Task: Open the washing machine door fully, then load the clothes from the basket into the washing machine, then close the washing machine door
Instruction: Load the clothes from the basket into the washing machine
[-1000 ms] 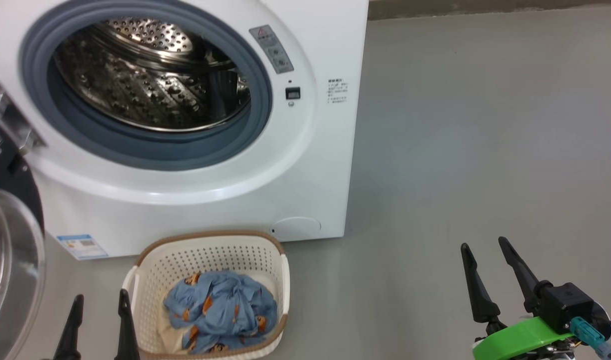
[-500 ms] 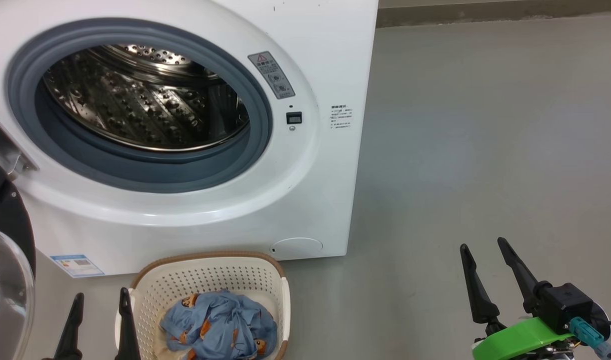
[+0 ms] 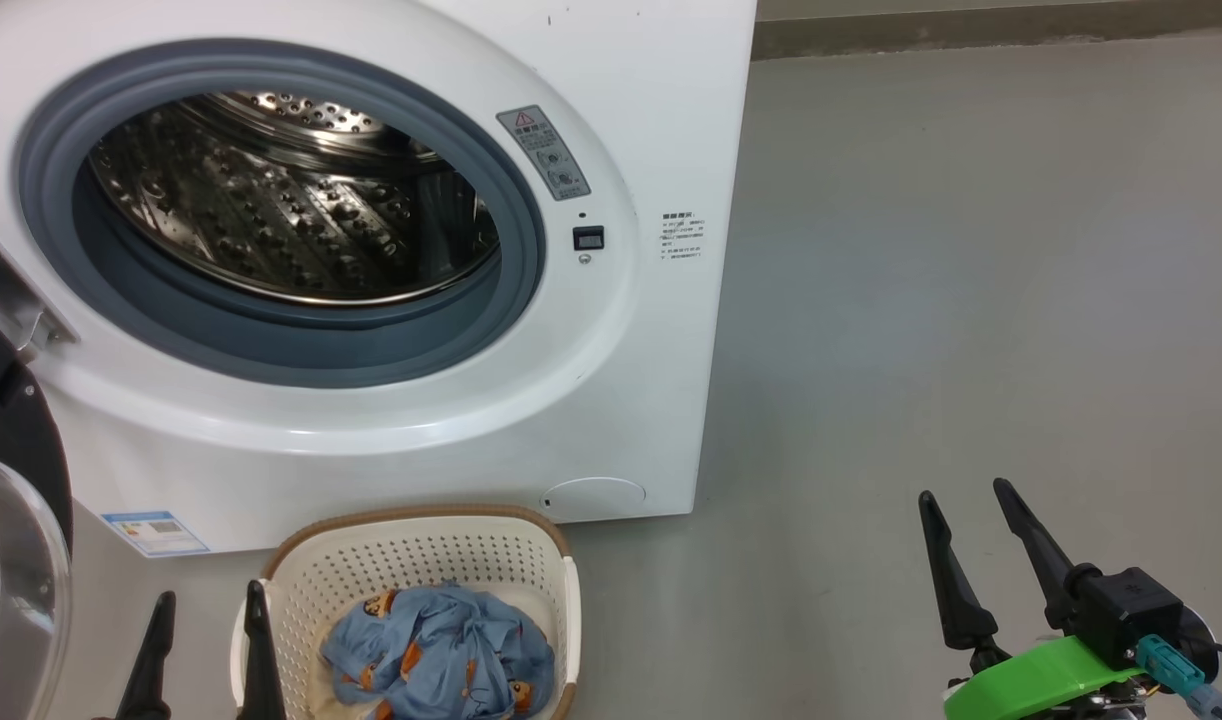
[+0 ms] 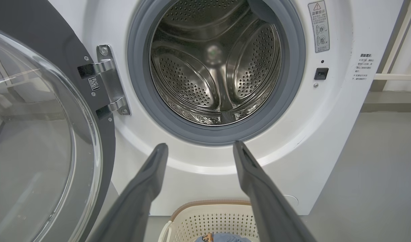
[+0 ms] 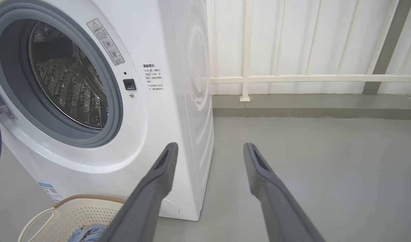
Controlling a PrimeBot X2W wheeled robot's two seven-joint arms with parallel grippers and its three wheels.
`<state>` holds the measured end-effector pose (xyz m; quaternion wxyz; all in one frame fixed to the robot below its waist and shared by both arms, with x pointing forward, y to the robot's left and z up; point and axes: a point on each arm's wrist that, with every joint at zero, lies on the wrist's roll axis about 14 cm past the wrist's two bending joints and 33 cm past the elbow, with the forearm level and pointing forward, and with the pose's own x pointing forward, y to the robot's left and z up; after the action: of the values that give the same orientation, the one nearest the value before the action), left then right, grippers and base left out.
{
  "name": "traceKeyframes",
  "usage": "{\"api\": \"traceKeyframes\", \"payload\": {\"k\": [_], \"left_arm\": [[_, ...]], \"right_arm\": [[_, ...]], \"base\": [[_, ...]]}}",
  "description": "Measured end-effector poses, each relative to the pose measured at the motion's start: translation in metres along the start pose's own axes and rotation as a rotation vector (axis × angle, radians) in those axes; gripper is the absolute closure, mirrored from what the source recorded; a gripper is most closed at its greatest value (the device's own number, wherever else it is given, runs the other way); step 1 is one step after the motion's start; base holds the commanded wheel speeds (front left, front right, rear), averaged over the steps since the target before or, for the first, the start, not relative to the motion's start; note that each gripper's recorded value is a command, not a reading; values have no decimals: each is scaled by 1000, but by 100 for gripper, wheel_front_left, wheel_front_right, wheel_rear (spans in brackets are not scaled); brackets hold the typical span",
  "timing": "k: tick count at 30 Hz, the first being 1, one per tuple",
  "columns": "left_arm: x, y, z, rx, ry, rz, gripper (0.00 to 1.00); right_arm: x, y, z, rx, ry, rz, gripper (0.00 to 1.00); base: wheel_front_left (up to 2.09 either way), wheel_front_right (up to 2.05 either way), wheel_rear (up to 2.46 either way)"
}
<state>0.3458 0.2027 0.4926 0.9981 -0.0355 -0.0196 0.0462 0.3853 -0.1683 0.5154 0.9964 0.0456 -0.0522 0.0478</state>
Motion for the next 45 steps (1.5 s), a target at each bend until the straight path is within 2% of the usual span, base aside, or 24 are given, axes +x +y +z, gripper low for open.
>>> {"api": "traceKeyframes", "payload": {"k": [45], "left_arm": [[-2,-1,-12,-36,39,-3,0]], "right_arm": [[0,0,-10,11,28,-3,0]], "base": [[0,0,0]]}}
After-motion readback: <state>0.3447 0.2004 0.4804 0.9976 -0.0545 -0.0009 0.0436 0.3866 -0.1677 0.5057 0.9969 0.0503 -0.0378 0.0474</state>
